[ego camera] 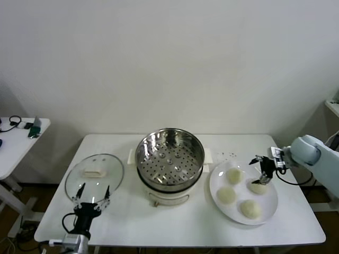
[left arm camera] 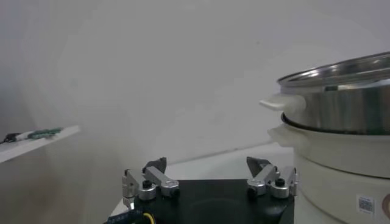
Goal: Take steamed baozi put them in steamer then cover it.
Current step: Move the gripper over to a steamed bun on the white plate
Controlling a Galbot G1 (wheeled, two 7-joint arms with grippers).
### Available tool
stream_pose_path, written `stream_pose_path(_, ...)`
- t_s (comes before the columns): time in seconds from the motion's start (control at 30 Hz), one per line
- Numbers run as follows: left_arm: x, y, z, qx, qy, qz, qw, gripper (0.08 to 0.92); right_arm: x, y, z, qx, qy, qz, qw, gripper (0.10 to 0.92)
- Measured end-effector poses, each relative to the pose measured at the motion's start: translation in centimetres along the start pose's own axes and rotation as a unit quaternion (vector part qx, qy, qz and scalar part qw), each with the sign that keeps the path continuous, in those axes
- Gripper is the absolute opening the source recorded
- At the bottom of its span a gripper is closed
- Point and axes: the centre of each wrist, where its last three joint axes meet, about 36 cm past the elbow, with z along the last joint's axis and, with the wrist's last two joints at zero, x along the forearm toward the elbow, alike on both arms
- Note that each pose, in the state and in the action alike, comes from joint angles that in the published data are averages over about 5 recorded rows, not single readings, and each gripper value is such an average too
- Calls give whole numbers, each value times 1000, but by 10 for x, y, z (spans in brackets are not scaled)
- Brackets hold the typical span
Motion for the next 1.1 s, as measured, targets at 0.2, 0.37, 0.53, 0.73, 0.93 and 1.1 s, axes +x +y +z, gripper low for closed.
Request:
stream_pose_path(0.2, -1, 4, 0, -3, 2, -4, 1000, 823, -19, -19, -19, 10, 17, -20, 1000, 823)
stream_pose_path(0.37, -1, 6, -1, -5, 3, -6, 1000, 823, -32, -33, -37, 20, 26, -30, 999, 823)
stream_pose_path(0.53, -2, 8, -1, -4, 2, -10, 1000, 823, -49, -39, -55, 32, 35, -43, 998, 823)
stream_pose_path(0.73, -4, 10, -3, 0, 0, -18, 1000, 823, -62, -41, -67, 42, 45, -53, 997, 823)
stream_pose_path(0.93, -6, 11, -5, 1, -2, -19, 1000, 823, -68, -42, -72, 48, 54, -60, 996, 822)
stream_pose_path(1.1, -7, 12, -7, 2, -4, -22, 1000, 823, -71, -42, -74, 52, 59, -64, 995, 784)
